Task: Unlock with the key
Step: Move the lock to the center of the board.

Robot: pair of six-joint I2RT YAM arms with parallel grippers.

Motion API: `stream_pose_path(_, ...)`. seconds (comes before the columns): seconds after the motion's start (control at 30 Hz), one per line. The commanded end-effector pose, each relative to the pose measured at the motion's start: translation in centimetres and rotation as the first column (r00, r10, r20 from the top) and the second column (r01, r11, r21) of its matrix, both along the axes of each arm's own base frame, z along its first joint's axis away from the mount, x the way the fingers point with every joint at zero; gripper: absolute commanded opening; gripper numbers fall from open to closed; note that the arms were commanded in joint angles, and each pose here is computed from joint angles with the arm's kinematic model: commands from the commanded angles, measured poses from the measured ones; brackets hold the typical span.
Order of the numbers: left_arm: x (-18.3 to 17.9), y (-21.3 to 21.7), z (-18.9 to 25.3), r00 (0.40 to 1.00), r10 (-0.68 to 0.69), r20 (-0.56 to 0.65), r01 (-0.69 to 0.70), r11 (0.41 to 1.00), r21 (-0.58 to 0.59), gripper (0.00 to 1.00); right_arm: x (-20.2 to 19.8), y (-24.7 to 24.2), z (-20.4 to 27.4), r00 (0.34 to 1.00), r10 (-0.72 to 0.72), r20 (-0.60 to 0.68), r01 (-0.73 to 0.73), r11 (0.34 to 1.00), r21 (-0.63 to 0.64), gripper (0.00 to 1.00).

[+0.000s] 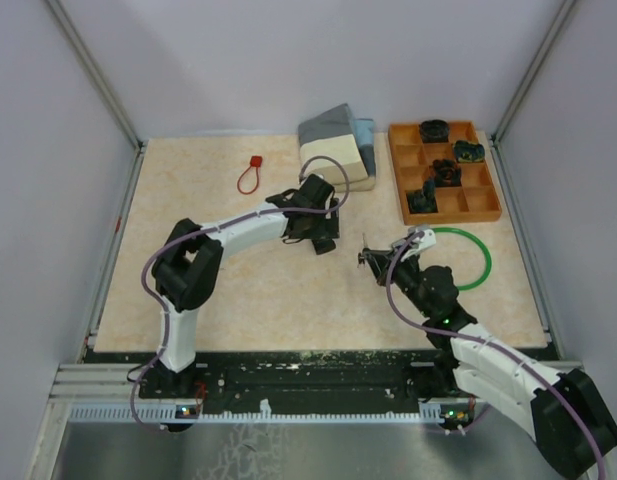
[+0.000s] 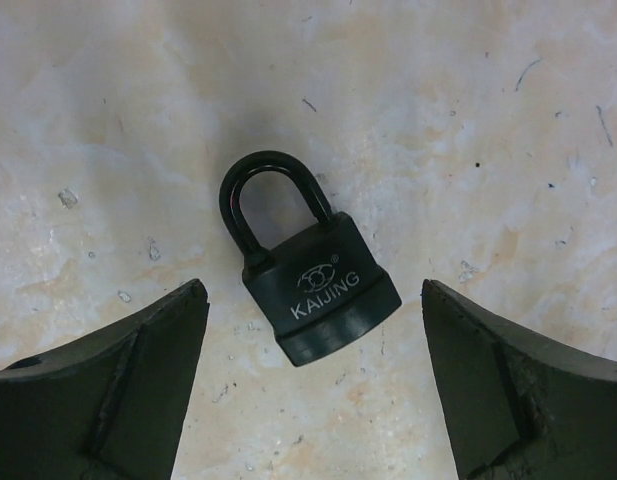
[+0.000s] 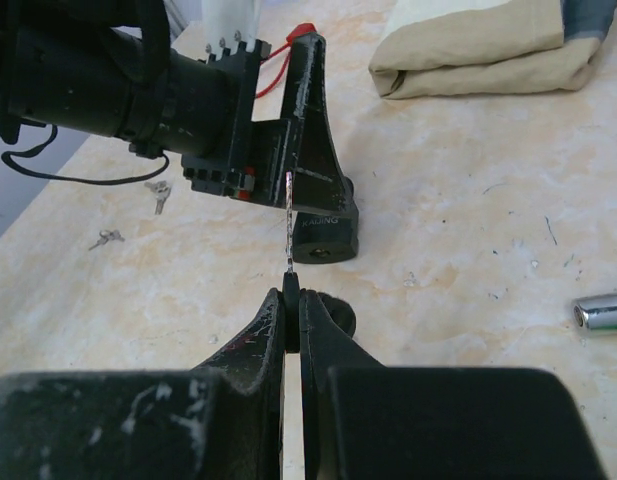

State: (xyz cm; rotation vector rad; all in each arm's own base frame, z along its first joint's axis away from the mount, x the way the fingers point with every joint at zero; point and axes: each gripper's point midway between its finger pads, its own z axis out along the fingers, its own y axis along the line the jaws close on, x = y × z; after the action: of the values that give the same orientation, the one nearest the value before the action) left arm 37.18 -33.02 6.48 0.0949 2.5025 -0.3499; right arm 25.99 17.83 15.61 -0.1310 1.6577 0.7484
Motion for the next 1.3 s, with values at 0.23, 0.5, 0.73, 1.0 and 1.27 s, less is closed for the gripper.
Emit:
stream_pose_path(0.23,0.6,0.0,-2.8,0.999,0.001,-0.035,0.005,0.989,0.15,0.92,0.8,-0.2,1.1,0.999,-0.025,0.042,0.025,1.0,0.011,0.0)
stream_pose_path(0.5,0.6,0.0,-4.1,0.998,-0.027,-0.058,0.037,0.982,0.184,0.77,0.9,-0.1,0.9,0.999,-0.024,0.034,0.024,1.0,0.005,0.0)
stream_pose_path(0.73,-1.9,3.0,-4.2,0.995,-0.037,-0.088,0.058,0.967,0.248,0.59,0.8,0.1,0.9,0.999,-0.008,0.034,0.008,1.0,-0.001,0.0)
stream_pose_path(1.0,-6.0,6.3,-3.4,0.984,-0.123,-0.13,0.155,0.949,0.273,0.52,0.8,0.5,0.5,1.0,0.013,0.022,-0.013,1.0,-0.014,0.0)
stream_pose_path(1.27,-8.2,8.7,-3.4,0.976,-0.123,-0.181,0.177,0.931,0.319,0.59,0.9,1.2,-0.2,0.999,0.045,-0.003,-0.046,0.999,-0.027,0.0)
